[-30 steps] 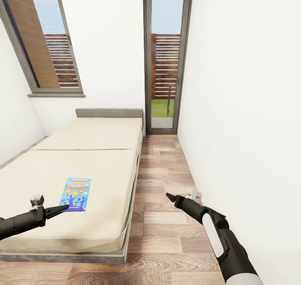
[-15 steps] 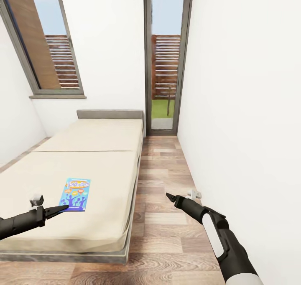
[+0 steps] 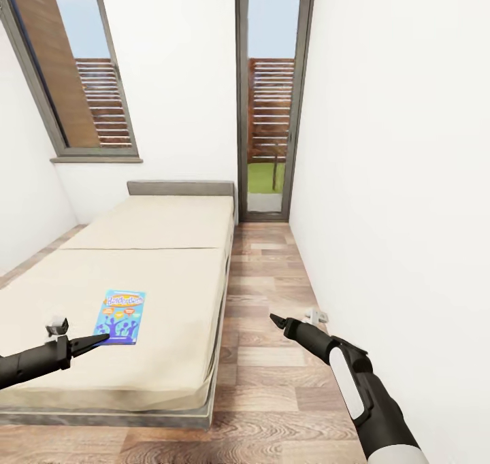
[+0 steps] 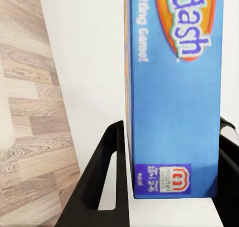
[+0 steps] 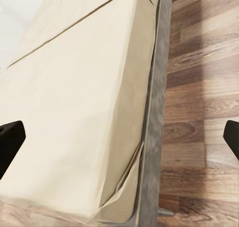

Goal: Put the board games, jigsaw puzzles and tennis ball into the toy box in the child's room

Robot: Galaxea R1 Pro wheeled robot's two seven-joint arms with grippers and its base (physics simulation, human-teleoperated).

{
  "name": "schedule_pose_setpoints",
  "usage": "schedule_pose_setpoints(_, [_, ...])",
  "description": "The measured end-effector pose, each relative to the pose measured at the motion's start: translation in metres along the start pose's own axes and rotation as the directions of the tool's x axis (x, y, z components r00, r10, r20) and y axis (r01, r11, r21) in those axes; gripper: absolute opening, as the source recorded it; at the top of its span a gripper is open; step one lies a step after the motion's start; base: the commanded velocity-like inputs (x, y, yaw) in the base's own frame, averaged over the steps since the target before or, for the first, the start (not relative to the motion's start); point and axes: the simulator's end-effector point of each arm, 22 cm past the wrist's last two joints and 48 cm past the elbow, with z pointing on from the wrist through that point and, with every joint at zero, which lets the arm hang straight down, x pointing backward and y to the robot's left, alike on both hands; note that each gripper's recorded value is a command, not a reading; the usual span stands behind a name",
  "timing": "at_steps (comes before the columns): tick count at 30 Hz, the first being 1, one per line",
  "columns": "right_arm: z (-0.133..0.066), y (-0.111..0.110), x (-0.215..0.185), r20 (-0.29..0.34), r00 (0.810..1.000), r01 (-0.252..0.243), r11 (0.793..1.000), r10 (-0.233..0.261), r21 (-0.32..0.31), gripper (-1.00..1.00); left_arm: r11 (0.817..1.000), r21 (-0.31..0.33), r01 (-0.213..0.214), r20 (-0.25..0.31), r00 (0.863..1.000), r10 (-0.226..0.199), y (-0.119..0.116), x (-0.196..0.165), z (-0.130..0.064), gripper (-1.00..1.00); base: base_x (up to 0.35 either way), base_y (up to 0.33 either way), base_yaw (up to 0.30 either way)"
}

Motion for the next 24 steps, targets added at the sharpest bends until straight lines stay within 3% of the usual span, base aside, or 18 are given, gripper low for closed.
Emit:
schedule_pose_setpoints(12, [-0.007, 0.014, -0.015, -0.002, 1.0, 0.0, 1.0, 0.0, -0.002, 1.0, 1.0, -0.006, -0.001, 0.0, 1.0, 0.001, -0.017, -0.013, -0.007, -1.0, -0.018, 0.012, 0.0])
schedule_pose_setpoints(18, [-0.012, 0.022, -0.017, -0.035, 0.999, -0.006, 1.0, 0.006, -0.004, 1.0, 1.0, -0.007, -0.001, 0.0, 1.0, 0.001, -0.025, -0.018, -0.01, -1.0, -0.05, 0.0, 0.0])
schedule_pose_setpoints(24, [-0.023, 0.059, -0.03, -0.084, 0.996, 0.022, 0.998, -0.027, -0.055, 1.0, 1.0, -0.008, -0.002, 0.0, 1.0, 0.002, -0.034, -0.024, -0.013, -1.0, -0.011, 0.0, 0.012])
